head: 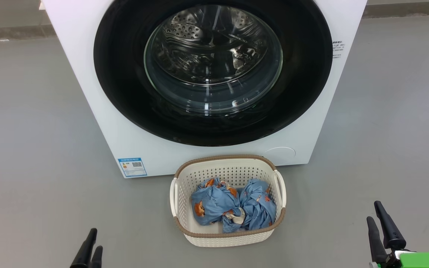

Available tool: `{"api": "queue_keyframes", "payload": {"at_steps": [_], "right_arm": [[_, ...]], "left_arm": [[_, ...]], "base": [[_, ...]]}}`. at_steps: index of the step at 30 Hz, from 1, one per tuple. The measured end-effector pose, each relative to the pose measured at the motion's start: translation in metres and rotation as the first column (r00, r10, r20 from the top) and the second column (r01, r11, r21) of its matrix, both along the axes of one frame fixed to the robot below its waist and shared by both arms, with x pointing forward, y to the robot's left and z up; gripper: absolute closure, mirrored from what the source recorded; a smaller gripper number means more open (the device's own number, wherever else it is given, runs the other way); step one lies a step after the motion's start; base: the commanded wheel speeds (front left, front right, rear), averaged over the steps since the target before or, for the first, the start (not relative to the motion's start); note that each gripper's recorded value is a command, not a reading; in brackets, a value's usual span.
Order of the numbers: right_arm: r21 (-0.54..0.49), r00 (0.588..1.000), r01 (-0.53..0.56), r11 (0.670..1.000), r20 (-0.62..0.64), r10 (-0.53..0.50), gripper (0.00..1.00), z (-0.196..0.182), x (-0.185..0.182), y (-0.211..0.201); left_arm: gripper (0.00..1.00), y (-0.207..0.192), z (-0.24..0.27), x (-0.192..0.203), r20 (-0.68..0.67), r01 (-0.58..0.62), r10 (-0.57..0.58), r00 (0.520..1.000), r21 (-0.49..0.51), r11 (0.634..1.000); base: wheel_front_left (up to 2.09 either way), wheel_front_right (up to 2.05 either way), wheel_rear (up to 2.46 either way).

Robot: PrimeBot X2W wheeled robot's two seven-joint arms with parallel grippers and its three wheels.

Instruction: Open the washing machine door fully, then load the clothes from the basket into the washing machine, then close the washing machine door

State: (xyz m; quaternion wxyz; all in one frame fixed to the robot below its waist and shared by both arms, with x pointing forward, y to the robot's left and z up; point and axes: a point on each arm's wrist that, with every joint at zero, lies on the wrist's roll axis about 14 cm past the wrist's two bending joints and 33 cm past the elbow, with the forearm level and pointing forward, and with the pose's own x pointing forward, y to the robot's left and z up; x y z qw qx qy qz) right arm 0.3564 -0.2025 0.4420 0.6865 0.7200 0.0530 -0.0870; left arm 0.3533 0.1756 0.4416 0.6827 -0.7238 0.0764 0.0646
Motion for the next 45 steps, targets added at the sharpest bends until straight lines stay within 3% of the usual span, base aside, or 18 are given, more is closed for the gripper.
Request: {"api": "queue_keyframes", "payload": {"at_steps": [9,21,34,45], "right_arm": [[-0.040,1.000,-0.003,0.999,-0.006,0.003,0.00,-0.001,0.001,0.001],[-0.169,0.999,-0.040,0.985,-0.024,0.037,0.00,-0.003,0.002,0.006],[-0.343,0.997,-0.082,0.936,-0.042,0.072,0.00,-0.004,0.005,0.008],[-0.465,0.993,-0.118,0.877,-0.056,0.103,0.00,-0.005,0.011,0.013]], "left_arm": [[0.00,0.001,0.002,0.000,0.005,0.001,-0.002,1.000,0.053,0.999],[0.00,0.006,0.006,0.002,0.017,-0.005,0.002,1.000,0.167,0.986],[0.00,0.007,0.009,0.003,0.023,0.021,-0.031,0.999,0.340,0.940],[0.00,0.010,0.015,0.006,0.035,0.030,-0.055,0.998,0.502,0.865]], "base": [[0.00,0.00,0.00],[0.00,0.00,0.00],[0.00,0.00,0.00],[0.00,0.00,0.00]]}}
